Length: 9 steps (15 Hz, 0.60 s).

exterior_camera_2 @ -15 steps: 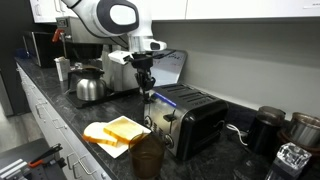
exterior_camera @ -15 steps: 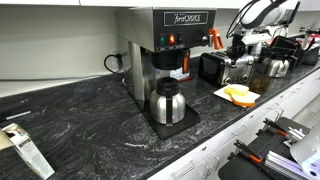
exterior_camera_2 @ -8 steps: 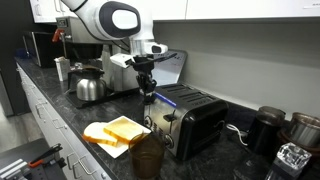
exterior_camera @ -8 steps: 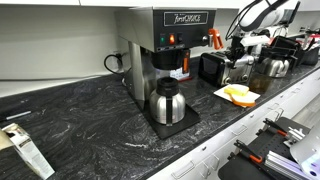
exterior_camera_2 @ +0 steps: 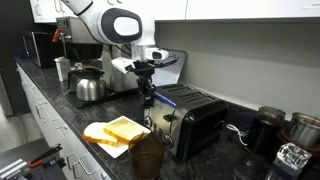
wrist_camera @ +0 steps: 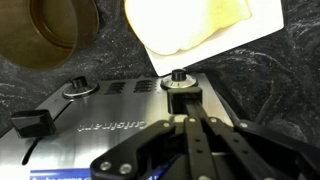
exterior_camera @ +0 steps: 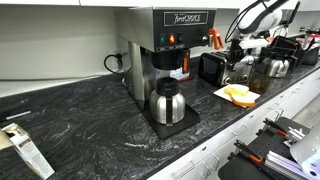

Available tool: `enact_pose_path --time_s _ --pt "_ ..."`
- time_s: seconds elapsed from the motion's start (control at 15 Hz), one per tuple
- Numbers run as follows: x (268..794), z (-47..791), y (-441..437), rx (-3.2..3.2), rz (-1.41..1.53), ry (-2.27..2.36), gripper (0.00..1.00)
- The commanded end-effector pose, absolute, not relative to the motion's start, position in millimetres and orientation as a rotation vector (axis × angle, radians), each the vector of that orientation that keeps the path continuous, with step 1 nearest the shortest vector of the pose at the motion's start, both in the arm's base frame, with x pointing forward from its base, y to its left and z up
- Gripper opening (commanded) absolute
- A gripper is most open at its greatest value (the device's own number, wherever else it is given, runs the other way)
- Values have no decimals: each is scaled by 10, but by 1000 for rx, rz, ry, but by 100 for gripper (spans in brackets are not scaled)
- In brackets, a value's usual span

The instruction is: Push the left lever on the toaster downwards

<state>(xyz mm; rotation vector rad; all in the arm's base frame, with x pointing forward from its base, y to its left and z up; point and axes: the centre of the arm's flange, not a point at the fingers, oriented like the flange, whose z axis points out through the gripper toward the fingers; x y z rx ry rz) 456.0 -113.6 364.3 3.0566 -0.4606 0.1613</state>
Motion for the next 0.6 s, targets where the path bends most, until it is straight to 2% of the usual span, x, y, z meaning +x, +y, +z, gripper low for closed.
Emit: enact_pose_path --time_s 0.0,0.53 --pt "4632 3425 -1159 3078 168 -514 0" --pt "4725 3192 -1218 3083 165 -576 0"
